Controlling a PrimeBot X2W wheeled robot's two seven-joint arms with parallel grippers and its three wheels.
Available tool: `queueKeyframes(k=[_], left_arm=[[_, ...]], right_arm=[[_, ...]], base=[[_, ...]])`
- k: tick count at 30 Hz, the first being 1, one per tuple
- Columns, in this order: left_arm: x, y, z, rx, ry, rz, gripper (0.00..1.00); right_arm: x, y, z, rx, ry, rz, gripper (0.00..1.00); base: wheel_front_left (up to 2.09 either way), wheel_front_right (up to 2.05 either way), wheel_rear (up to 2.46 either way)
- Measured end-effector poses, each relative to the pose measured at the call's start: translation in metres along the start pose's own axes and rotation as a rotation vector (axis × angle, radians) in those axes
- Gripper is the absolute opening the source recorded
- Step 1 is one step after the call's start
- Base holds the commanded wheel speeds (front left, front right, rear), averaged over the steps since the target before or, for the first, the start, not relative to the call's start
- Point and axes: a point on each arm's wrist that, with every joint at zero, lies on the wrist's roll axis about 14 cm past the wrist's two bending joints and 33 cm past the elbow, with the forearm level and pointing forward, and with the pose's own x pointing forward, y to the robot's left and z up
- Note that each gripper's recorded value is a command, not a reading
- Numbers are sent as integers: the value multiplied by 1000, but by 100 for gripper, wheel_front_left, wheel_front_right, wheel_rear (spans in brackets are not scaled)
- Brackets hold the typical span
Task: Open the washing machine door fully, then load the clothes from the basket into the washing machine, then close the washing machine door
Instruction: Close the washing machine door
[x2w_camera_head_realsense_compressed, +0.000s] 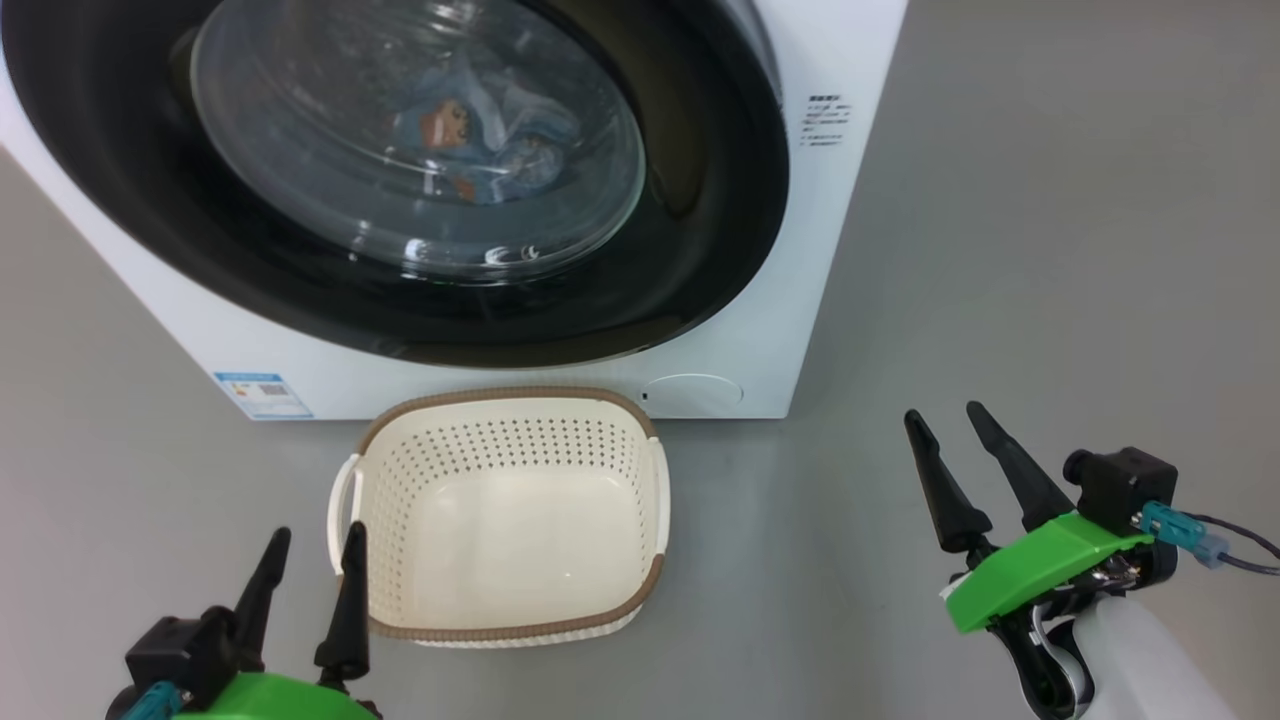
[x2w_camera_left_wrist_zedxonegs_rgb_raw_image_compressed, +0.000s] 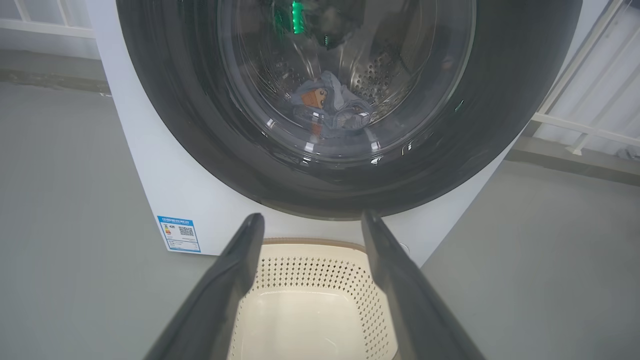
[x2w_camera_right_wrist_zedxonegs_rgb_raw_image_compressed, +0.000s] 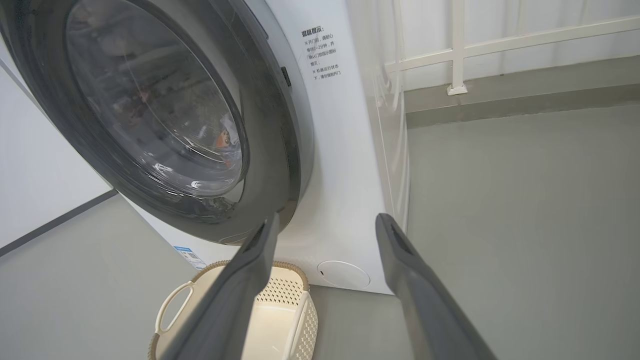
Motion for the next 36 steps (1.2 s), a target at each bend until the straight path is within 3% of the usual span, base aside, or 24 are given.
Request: queueKeyframes(k=[17, 36], left_arm=[[2, -6, -5, 13, 17, -26, 100], [-2, -3, -10, 23, 36, -21, 100]], right_arm=[[-39, -35, 3, 1, -12, -118, 100], [-58, -49, 0, -5, -10, -170, 100]], base=[[0, 0, 0], [0, 0, 0]])
